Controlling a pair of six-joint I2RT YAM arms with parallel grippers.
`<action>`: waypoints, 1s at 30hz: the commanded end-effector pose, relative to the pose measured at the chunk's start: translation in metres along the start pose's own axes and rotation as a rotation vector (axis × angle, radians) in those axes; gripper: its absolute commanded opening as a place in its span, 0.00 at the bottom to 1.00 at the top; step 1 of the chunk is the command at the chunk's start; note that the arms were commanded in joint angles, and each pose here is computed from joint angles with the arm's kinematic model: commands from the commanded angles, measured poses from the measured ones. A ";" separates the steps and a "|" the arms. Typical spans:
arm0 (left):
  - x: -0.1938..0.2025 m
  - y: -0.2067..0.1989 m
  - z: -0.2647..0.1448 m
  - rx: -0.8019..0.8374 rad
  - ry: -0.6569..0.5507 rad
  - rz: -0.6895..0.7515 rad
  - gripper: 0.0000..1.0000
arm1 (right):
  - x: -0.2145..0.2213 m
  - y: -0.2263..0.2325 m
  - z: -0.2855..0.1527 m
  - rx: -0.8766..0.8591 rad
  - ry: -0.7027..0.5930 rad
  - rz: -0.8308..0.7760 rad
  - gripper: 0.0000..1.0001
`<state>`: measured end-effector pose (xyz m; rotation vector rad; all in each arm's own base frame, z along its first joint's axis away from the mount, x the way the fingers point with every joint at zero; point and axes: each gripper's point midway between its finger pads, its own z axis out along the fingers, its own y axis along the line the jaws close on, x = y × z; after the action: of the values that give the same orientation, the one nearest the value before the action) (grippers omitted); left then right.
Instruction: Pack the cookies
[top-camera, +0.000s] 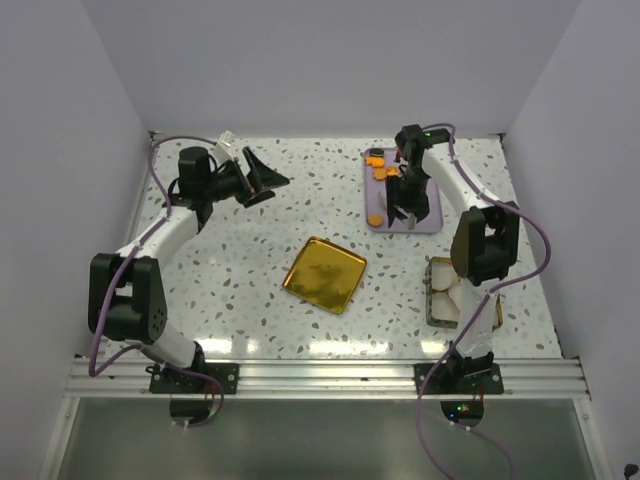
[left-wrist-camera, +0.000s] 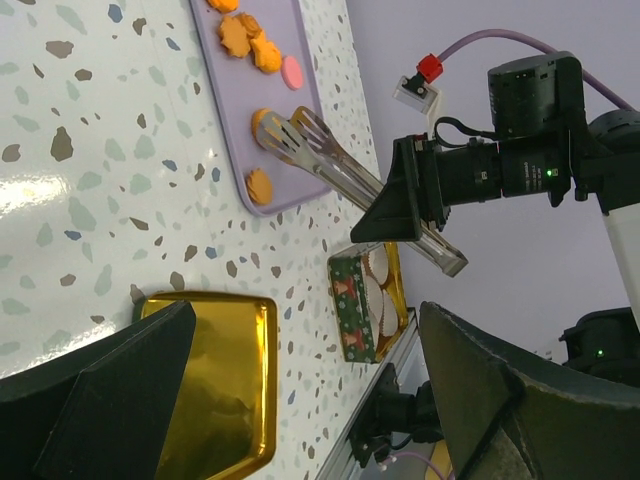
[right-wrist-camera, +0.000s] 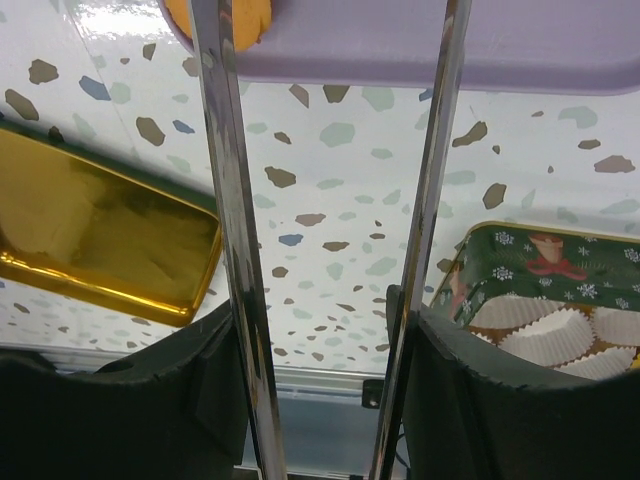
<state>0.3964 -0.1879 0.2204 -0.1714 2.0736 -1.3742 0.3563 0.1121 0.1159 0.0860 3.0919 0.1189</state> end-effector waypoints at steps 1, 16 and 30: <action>-0.004 -0.013 -0.007 0.037 -0.016 0.057 1.00 | -0.005 0.000 -0.009 0.001 -0.013 -0.017 0.55; -0.003 -0.010 -0.006 0.036 -0.008 0.050 1.00 | 0.001 -0.002 0.009 0.008 0.037 -0.015 0.54; -0.003 -0.011 -0.006 0.037 -0.007 0.049 1.00 | 0.002 0.000 0.022 0.001 0.063 -0.012 0.52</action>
<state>0.3956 -0.1879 0.2193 -0.1704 2.0762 -1.3753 0.3567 0.1133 0.0957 0.0791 3.1450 0.1108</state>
